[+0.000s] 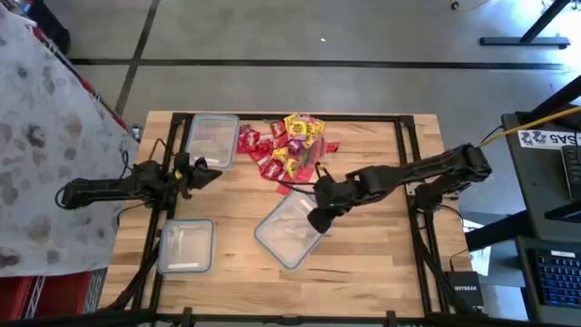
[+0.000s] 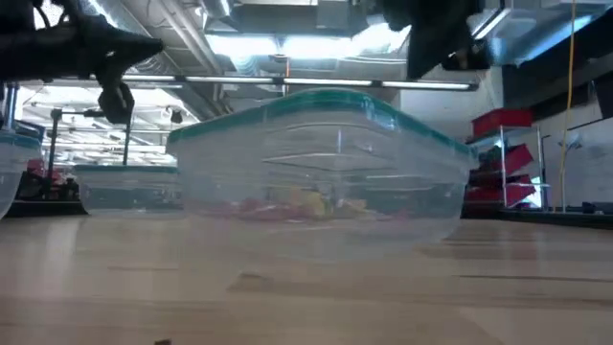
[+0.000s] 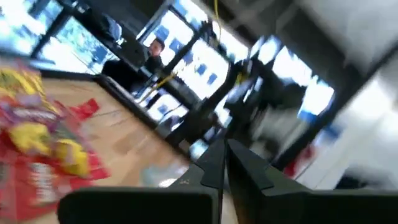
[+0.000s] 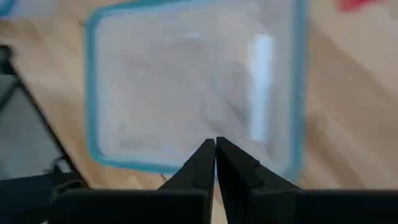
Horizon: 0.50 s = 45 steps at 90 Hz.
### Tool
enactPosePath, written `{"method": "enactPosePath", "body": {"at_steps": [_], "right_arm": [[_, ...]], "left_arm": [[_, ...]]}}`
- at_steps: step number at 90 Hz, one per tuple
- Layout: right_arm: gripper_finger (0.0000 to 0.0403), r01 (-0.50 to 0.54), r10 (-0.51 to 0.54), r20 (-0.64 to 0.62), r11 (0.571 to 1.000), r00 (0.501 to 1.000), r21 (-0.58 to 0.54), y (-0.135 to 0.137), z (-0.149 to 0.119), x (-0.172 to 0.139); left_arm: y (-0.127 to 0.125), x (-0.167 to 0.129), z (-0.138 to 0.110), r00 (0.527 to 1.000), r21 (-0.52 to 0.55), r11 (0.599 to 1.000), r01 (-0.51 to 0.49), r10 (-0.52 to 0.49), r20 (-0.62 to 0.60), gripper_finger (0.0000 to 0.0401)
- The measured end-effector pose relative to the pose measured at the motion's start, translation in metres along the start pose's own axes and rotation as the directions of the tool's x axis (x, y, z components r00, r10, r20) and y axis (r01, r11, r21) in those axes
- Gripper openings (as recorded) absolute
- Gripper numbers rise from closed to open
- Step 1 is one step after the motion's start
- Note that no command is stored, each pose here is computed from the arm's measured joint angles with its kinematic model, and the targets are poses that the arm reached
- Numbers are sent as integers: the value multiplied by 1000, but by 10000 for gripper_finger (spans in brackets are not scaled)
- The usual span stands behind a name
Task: Sort candy
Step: Open the right transparent bin
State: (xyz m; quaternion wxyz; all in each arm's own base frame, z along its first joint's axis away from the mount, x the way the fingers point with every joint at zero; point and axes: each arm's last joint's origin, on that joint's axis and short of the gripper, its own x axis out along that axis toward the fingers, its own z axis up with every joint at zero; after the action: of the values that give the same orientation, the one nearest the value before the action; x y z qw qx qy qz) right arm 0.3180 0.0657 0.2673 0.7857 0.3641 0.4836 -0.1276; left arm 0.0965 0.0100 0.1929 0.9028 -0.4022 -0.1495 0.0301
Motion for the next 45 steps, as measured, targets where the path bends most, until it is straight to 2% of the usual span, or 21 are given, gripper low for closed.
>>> {"method": "enactPosePath", "body": {"at_steps": [8,17,27,36,45], "right_arm": [[1,-80,81,45,996,996,-24,4,6,16],[1,-112,116,77,992,990,-51,4,12,36],[1,-68,72,71,996,995,-52,-7,21,59],[1,13,-11,67,1000,998,-23,-21,29,73],[1,112,-123,114,989,986,99,-36,38,76]], "left_arm": [[-4,0,5,998,-31,999,22,-20,53,0],[-9,2,11,997,-11,999,-35,36,75,0],[-18,8,19,994,63,992,-107,105,30,0],[-26,17,25,987,112,981,-158,161,-21,0],[-32,28,28,977,166,968,-189,201,-64,0]]}}
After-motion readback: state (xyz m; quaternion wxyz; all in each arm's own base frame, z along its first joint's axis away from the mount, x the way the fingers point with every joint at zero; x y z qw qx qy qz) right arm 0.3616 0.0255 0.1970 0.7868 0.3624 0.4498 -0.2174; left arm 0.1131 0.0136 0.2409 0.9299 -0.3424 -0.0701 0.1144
